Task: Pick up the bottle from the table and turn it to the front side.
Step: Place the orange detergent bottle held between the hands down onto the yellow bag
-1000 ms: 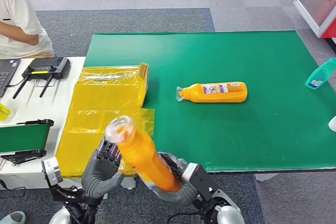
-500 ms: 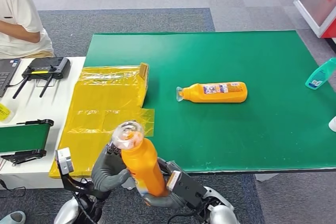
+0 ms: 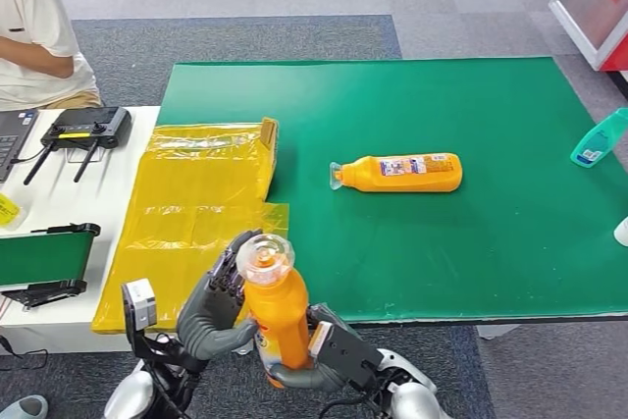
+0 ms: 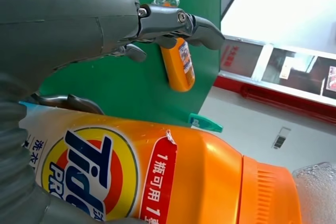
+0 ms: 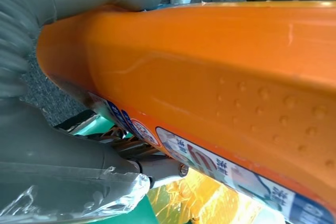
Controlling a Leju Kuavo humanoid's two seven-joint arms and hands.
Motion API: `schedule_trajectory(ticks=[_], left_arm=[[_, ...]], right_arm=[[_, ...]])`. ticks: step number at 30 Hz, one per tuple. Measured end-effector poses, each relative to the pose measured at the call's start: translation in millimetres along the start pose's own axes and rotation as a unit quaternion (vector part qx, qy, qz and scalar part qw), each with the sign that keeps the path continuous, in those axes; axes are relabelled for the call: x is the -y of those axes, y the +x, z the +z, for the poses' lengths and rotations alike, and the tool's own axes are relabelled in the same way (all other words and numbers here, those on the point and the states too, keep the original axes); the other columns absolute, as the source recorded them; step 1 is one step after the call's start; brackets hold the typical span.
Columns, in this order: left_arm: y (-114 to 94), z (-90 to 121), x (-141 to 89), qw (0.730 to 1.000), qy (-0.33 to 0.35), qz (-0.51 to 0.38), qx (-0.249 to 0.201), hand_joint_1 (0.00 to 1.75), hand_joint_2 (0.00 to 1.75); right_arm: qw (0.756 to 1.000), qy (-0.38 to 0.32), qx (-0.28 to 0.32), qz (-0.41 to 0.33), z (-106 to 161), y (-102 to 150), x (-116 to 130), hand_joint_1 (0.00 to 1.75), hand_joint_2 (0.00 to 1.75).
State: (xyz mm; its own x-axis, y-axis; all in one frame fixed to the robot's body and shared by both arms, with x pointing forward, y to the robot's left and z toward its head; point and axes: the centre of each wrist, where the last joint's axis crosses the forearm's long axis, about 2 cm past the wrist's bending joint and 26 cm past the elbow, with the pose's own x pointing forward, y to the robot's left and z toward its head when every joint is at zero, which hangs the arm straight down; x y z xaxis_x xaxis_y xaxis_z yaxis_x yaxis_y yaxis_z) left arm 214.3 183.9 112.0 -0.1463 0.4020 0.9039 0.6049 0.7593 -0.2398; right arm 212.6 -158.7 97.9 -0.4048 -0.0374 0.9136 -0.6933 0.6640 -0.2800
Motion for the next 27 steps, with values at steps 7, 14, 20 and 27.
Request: schedule_trajectory(ticks=[7, 14, 20, 27], left_arm=[[0, 1, -2, 1.000, -0.003, -0.007, -0.002, 0.00, 1.75], [2, 1, -4, 1.000, -0.018, -0.024, -0.006, 0.00, 1.75], [3, 36, -28, 0.988, -0.142, -0.038, -0.034, 0.00, 1.75], [2, 46, -30, 0.989, -0.136, -0.042, -0.047, 0.00, 1.75]], right_arm=[[1.000, 0.001, -0.001, 0.000, 0, -1, 0, 1.75, 1.75], [1.000, -0.001, -0.004, 0.002, 1, -2, 0, 1.75, 1.75], [1.000, -0.003, -0.013, 0.026, 3, -13, 3, 1.75, 1.75], [0.999, -0.012, -0.024, 0.047, 8, -15, 4, 1.75, 1.75]])
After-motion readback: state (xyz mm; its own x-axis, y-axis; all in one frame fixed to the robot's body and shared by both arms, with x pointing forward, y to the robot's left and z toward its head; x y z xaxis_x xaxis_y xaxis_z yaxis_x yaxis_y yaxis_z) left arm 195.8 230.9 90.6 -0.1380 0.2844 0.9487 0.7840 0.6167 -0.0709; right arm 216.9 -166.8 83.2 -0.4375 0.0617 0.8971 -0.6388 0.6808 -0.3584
